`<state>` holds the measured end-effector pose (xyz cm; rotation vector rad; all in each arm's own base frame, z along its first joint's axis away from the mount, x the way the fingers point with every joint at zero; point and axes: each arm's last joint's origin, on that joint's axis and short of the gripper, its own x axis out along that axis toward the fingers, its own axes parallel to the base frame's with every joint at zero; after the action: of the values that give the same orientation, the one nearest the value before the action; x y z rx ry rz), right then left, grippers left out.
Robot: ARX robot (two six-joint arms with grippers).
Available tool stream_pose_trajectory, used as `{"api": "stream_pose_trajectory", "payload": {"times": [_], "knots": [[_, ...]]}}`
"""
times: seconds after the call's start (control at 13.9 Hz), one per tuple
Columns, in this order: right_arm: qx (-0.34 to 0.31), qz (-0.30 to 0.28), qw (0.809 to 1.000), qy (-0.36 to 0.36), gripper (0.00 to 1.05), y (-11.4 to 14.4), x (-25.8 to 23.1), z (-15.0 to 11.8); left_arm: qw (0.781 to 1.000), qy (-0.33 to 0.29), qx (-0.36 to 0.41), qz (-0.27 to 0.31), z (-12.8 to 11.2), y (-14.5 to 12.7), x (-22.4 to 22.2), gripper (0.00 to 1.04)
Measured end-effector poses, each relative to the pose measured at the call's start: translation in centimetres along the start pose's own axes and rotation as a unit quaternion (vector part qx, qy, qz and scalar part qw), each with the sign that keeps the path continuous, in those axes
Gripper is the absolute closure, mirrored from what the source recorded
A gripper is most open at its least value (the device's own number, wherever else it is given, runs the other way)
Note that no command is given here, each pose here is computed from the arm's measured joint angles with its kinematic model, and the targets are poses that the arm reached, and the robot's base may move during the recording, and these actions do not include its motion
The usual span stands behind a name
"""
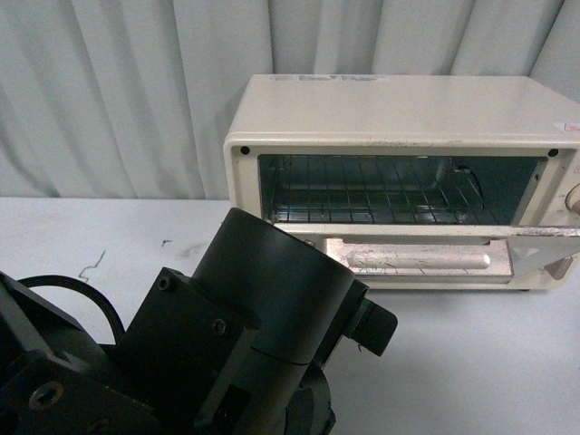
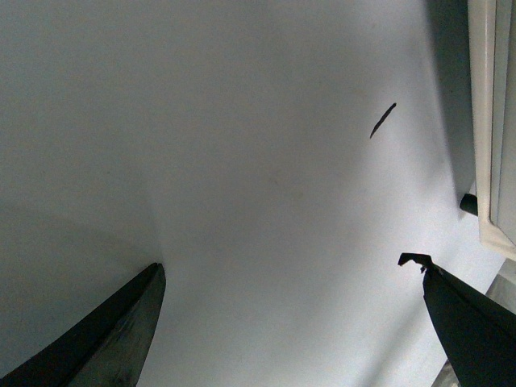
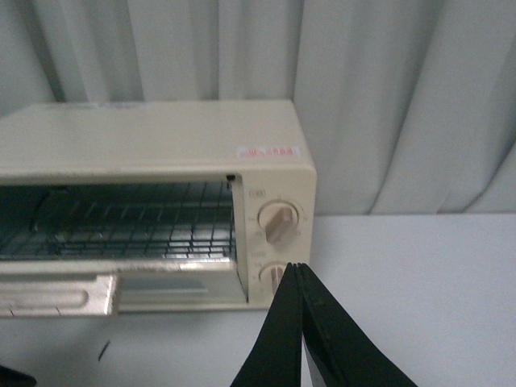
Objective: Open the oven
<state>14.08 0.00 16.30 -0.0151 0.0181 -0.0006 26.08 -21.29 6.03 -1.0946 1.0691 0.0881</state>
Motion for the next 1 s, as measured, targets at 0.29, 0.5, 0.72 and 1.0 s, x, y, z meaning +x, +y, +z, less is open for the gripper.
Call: {"api": "stream_pose_trajectory", "payload": {"times": [0.29, 0.5, 0.72, 1.0], "knots": [[0.0, 0.0, 1.0, -0.011, 1.03, 0.0, -1.3, 0.5, 1.0, 0.0, 0.0, 0.0, 0.0, 0.0, 0.0, 0.07], [0.0, 0.0, 1.0, -0.015, 1.03, 0.0, -2.0, 0.7, 1.0, 0.0, 0.0, 0.0, 0.0, 0.0, 0.0, 0.07], [0.0, 0.0, 1.0, -0.015, 1.03, 0.0, -2.6, 0.7, 1.0, 0.0, 0.0, 0.0, 0.0, 0.0, 0.0, 0.07], [0.0, 0.0, 1.0, -0.015, 1.03, 0.0, -3.1, 0.6, 1.0, 0.0, 0.0, 0.0, 0.0, 0.0, 0.0, 0.07]]}}
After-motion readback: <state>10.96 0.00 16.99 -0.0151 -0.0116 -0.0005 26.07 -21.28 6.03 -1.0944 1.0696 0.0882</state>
